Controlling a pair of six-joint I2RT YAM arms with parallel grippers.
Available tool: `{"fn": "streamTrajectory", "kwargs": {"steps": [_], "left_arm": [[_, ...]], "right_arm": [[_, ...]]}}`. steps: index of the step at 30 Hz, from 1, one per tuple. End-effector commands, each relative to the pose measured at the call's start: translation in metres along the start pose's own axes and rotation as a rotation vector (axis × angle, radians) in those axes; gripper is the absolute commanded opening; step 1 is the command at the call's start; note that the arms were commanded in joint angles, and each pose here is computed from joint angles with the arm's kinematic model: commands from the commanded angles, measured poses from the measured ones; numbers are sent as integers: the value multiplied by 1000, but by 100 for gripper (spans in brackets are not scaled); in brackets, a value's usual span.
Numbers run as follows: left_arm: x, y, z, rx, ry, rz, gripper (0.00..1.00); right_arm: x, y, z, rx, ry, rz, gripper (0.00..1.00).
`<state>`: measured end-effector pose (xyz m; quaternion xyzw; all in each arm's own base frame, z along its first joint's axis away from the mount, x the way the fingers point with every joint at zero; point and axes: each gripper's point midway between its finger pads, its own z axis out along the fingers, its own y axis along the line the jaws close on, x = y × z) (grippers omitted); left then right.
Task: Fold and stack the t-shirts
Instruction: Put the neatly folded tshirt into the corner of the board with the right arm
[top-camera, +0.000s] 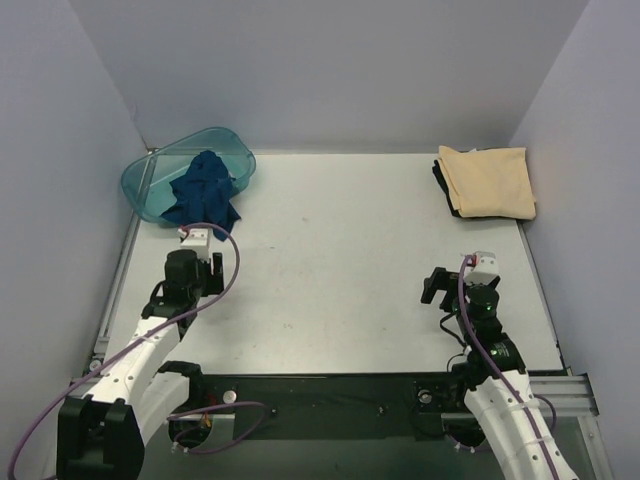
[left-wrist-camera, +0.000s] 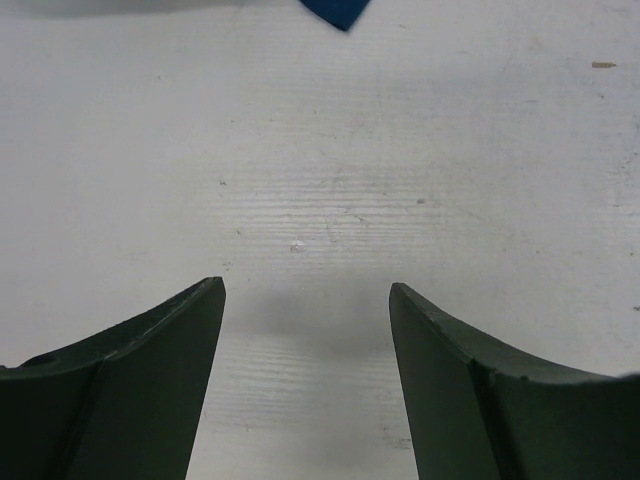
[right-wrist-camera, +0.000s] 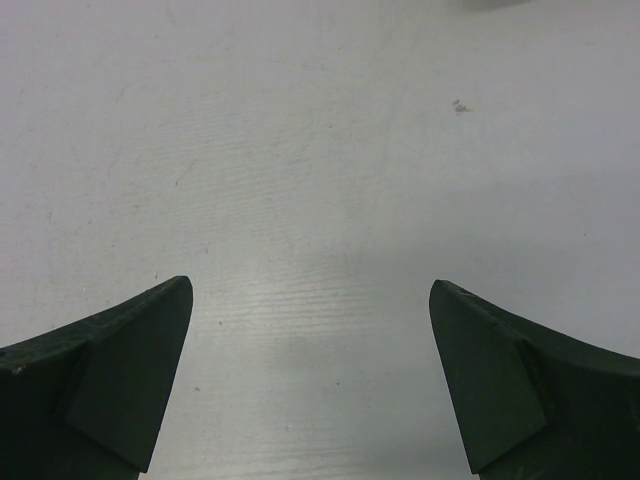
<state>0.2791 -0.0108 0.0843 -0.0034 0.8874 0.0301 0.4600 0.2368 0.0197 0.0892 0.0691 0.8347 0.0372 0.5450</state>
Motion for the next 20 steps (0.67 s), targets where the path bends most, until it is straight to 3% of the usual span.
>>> {"fn": "streamTrajectory", "kwargs": {"steps": [1, 20], "left_arm": [[-36, 6, 0, -33, -152, -48, 77], [-37, 5, -1, -34, -147, -79, 78]], "right_arm": [[-15, 2, 1, 0, -58, 1, 100], [-14, -1, 2, 19, -47, 6, 100]]}}
